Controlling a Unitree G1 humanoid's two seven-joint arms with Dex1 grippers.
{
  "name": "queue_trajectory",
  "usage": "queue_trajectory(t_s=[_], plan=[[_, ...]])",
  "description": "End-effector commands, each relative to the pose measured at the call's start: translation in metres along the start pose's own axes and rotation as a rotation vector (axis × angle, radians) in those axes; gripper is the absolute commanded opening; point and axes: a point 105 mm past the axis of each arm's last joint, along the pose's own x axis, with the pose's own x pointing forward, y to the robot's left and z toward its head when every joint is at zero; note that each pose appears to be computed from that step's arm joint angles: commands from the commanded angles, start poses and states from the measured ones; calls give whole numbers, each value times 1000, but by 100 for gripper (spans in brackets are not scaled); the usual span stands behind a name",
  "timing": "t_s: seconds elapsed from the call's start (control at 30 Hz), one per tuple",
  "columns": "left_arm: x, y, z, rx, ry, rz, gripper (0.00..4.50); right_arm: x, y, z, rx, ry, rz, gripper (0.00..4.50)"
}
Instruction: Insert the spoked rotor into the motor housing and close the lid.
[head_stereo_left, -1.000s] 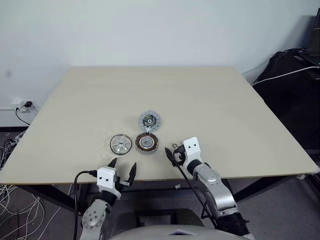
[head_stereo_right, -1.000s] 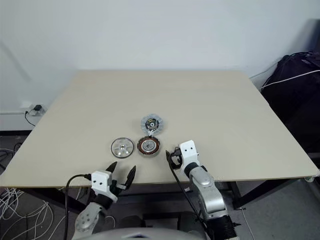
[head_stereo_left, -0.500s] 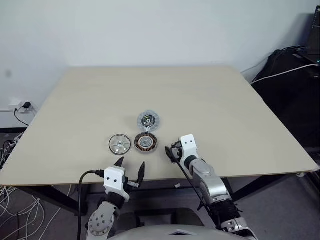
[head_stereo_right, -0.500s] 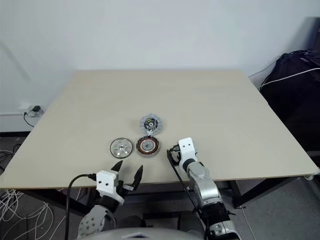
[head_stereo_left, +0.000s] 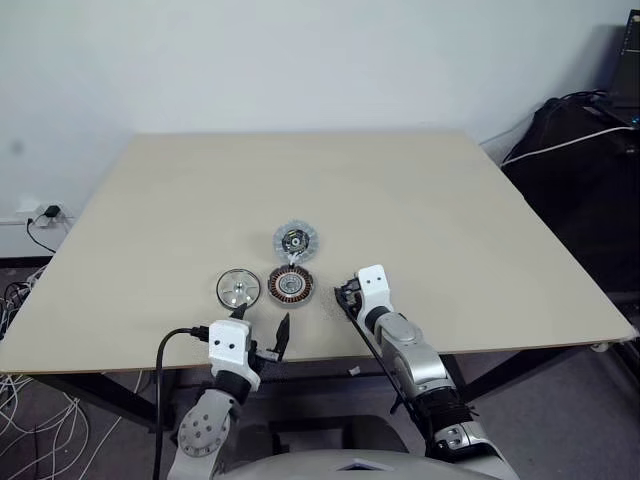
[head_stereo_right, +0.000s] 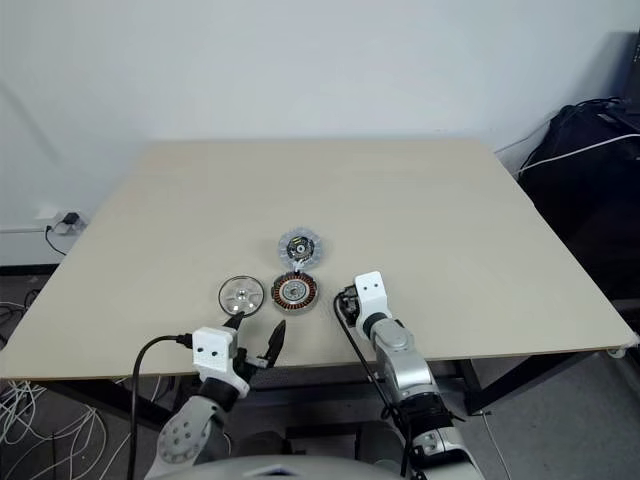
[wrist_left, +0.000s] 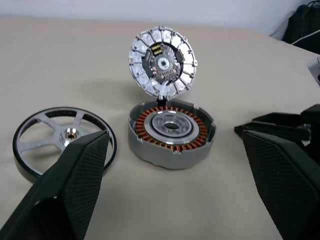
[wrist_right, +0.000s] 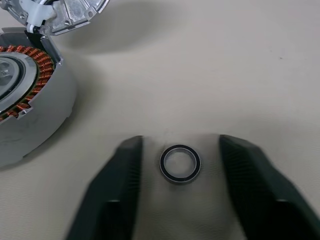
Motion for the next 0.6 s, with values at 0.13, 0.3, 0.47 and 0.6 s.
queue_trajectory(t_s=[0.13,0.3,0.47,0.6], plan=[[7,3,-2,3,-20,0,450,-1,1,12,5,-47,4,69],[6,23,-17,26,-10,49,450,-6,5,21,-1,-82,19,69],[-4,53,-29,48,-37,133,450,-12,14,44,-11,-155,51,69],[-13,66,-37,42,-41,141,450,-13,23,61,-22,-200,84,69]])
